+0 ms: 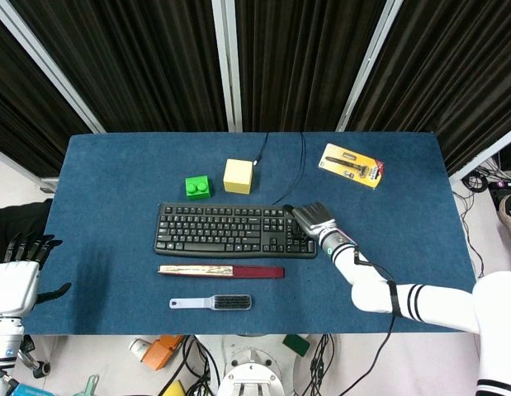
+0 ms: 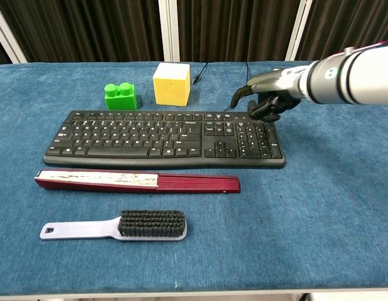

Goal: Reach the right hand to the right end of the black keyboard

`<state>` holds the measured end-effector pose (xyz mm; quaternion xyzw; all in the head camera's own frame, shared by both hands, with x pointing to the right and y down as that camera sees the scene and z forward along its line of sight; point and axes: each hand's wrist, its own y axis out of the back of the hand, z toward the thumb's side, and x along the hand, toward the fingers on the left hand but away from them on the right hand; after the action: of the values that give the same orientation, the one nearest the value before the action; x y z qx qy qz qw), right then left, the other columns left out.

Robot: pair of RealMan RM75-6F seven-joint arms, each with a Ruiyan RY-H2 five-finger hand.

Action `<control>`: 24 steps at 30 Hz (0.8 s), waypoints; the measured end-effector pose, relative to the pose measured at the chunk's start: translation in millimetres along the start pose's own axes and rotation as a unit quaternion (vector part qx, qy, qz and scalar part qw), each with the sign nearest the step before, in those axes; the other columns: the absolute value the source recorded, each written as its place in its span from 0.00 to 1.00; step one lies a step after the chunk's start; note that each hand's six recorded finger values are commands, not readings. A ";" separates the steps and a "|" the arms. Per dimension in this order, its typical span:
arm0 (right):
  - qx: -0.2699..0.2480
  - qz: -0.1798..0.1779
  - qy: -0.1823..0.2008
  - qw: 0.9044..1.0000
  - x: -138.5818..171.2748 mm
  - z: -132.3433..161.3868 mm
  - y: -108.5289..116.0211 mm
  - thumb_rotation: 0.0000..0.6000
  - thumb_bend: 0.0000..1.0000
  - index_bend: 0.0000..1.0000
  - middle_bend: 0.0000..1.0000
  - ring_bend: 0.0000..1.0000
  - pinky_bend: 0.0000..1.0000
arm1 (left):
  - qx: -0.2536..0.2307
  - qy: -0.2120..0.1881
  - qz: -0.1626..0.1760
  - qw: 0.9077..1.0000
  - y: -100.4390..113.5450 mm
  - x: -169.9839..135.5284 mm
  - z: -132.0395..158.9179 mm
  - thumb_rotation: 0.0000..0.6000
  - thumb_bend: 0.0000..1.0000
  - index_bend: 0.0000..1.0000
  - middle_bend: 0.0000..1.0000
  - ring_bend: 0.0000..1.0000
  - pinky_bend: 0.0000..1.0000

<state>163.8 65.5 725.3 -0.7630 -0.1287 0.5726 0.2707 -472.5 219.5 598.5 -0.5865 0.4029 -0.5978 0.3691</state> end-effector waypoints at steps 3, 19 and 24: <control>0.005 0.010 -0.002 1.000 -3.8 3.3 -3.7 0.53 1.00 0.21 0.92 1.00 1.00 | 0.001 0.001 -0.001 1.000 -0.3 0.2 -0.3 1.00 0.06 0.23 0.16 0.09 0.01; 0.008 0.010 -0.001 1.000 -8.0 6.5 -3.6 0.53 1.00 0.21 0.92 1.00 1.00 | 0.003 0.008 0.002 1.000 1.7 -2.3 -3.2 1.00 0.06 0.23 0.16 0.09 0.01; 0.017 -0.037 -0.010 0.999 12.4 -6.5 18.2 0.53 0.99 0.15 0.92 1.00 1.00 | 0.002 0.005 0.008 1.000 4.9 -1.4 -2.3 1.00 0.06 0.23 0.16 0.09 0.01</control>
<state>171.8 55.1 706.4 -0.7472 -0.1496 0.5724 0.3029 -474.9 218.9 593.5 -0.5797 0.4086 -0.5982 0.3732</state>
